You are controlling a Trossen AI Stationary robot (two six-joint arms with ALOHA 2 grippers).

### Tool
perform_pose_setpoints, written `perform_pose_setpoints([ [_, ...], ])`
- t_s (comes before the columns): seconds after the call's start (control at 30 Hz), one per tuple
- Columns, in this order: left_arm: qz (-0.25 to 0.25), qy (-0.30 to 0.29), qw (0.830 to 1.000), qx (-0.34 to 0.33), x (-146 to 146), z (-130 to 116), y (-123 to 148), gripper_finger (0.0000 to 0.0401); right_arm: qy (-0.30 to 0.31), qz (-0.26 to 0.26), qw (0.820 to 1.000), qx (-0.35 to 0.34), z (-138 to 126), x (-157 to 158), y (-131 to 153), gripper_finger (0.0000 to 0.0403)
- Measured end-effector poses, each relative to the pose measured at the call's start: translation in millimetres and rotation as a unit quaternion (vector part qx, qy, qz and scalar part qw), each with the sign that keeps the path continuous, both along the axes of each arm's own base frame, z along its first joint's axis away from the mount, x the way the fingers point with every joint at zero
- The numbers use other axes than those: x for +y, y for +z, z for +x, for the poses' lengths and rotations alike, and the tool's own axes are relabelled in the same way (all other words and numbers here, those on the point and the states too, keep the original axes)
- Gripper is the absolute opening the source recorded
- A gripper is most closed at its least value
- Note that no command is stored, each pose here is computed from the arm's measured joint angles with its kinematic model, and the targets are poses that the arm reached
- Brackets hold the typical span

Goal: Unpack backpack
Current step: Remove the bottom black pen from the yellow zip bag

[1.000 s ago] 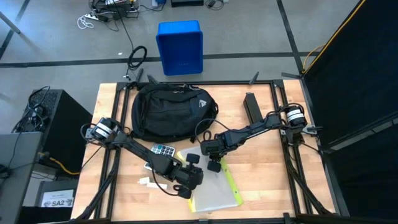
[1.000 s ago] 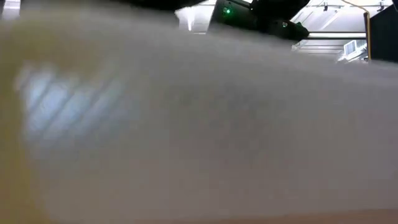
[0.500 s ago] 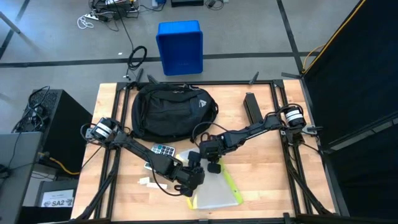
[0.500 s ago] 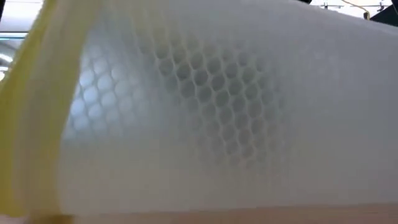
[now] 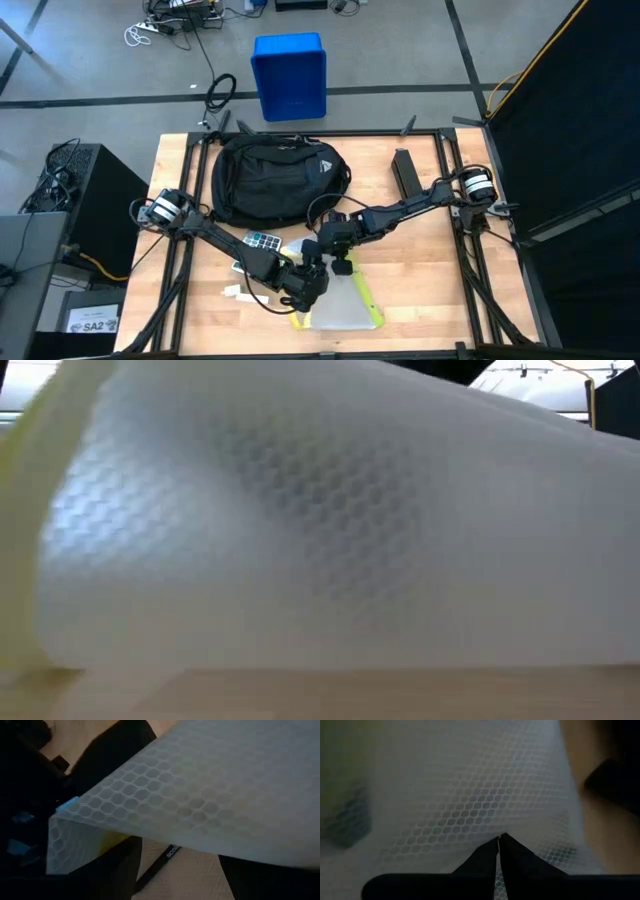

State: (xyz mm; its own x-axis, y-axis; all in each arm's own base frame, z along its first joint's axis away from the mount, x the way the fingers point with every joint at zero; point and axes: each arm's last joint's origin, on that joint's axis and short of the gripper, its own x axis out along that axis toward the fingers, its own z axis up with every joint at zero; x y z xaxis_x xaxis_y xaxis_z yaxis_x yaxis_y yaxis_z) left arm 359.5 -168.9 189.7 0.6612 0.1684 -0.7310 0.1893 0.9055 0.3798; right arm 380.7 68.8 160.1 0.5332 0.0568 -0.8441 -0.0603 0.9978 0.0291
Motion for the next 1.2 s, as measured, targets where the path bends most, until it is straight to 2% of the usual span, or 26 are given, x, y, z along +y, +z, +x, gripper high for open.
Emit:
perform_pose_setpoints([
  [0.1,0.003,0.009,1.0,0.01,1.4,-2.2,-0.3,0.0231,-0.005,-0.003,1.0,-0.004,-2.1,-1.0,6.5,0.0001],
  [0.23,0.002,0.011,0.999,0.033,2.6,-5.5,-5.0,0.0231,-0.036,-0.014,0.999,0.025,-10.1,-3.4,11.4,0.0001],
  [0.4,-0.002,0.011,1.0,0.028,2.5,-5.2,-5.5,0.0231,-0.087,-0.032,0.991,0.099,-24.8,-7.0,6.1,0.0],
  [0.7,0.001,0.011,0.999,0.054,12.1,-14.7,-30.2,0.0231,-0.148,-0.05,0.968,0.197,-45.0,-12.7,1.7,0.0],
  [0.83,-0.007,0.016,0.999,0.032,19.4,-11.9,-36.6,0.0231,-0.157,-0.048,0.964,0.21,-43.2,-17.2,-6.0,0.0],
  [1.07,-0.027,0.025,0.999,0.011,35.0,-4.5,-40.9,0.0231,-0.141,-0.015,0.961,0.239,-31.7,-23.3,-34.3,0.0],
  [1.2,-0.03,0.026,0.999,-0.008,41.1,1.2,-38.7,0.0231,-0.138,-0.006,0.965,0.223,-26.7,-24.7,-37.4,0.0],
])
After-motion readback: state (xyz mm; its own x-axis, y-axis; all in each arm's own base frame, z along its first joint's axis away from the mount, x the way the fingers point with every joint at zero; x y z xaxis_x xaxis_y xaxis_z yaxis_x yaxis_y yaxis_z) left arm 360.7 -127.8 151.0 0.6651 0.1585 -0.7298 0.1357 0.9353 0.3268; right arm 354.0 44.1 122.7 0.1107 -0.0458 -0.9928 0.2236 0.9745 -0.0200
